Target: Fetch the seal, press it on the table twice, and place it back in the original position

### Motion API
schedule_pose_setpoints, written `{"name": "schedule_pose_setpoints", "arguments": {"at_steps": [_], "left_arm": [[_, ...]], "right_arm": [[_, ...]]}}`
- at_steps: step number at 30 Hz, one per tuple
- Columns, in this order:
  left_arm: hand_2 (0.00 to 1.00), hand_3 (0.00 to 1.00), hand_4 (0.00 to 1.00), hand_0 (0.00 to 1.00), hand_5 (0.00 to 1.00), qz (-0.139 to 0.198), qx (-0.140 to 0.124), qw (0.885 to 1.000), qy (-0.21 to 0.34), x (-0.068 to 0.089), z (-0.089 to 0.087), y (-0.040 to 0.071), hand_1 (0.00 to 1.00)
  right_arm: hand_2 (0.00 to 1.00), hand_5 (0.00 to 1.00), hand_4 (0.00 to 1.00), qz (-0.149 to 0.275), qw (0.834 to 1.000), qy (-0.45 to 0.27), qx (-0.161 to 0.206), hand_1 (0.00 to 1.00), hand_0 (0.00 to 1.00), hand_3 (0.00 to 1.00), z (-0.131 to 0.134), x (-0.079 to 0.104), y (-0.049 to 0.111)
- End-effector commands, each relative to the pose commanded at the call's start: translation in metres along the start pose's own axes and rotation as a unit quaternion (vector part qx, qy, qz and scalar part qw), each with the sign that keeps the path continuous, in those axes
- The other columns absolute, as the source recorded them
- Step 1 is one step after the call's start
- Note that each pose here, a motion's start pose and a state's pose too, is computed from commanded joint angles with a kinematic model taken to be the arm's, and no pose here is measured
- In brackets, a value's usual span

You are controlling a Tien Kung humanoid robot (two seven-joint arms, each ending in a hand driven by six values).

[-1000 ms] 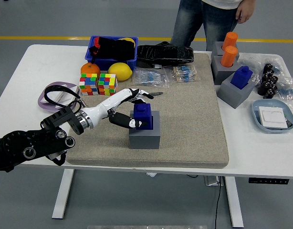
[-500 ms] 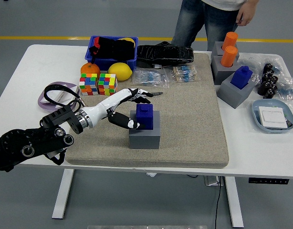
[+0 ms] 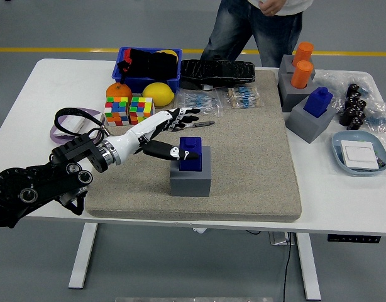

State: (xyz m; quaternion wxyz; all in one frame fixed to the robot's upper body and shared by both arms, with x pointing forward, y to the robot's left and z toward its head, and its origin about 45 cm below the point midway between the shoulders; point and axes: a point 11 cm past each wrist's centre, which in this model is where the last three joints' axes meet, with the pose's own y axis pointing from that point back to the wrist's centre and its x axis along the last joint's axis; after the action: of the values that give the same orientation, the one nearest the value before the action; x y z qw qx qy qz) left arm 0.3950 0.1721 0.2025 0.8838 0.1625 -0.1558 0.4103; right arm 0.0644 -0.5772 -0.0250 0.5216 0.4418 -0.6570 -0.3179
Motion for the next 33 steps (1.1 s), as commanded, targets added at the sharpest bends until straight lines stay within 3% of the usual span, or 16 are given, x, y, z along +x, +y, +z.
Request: {"name": "schedule_pose_setpoints", "arguments": {"at_steps": [2,3,10,18,24,33], "left_arm": [[0.949,0.973,0.998,0.925,0.44,0.011,-0.004,1.0,0.012,0.005,0.002,0.001,0.973],[0.961,0.978,0.998,0.931,0.608,0.018,-0.006,1.0,0.018,0.007,0.002,0.003,0.978],[0.949,0.973,0.998,0.929,0.639,0.118,-0.018,0.99,0.07,0.044,-0.013,0.022,0.971],[0.939,0.966,0.998,0.924,0.631,0.245,-0.014,0.964,0.105,0.093,-0.043,0.062,0.965],[0.949,0.971,0.998,0.925,0.636,0.302,-0.007,0.947,0.109,0.118,-0.055,0.085,0.968],[0.941,0.97,0.998,0.926,0.64,0.369,-0.005,0.921,0.125,0.138,-0.069,0.113,0.967]], "right_arm": [[0.656,0.45,0.789,-0.001,1.0,0.0,-0.002,0.679,0.783,0.617,0.001,-0.001,0.0],[0.656,0.45,0.789,-0.001,1.0,-0.001,-0.003,0.678,0.782,0.617,0.002,-0.001,0.0],[0.656,0.45,0.789,-0.002,1.0,-0.003,-0.013,0.678,0.782,0.617,0.01,-0.004,0.0],[0.656,0.449,0.79,-0.002,1.0,-0.002,-0.024,0.678,0.782,0.617,0.018,-0.006,0.0],[0.656,0.45,0.789,-0.007,1.0,0.0,-0.025,0.678,0.783,0.617,0.016,-0.01,-0.001],[0.657,0.45,0.789,-0.011,1.0,0.003,-0.029,0.679,0.783,0.617,0.018,-0.015,-0.001]]}}
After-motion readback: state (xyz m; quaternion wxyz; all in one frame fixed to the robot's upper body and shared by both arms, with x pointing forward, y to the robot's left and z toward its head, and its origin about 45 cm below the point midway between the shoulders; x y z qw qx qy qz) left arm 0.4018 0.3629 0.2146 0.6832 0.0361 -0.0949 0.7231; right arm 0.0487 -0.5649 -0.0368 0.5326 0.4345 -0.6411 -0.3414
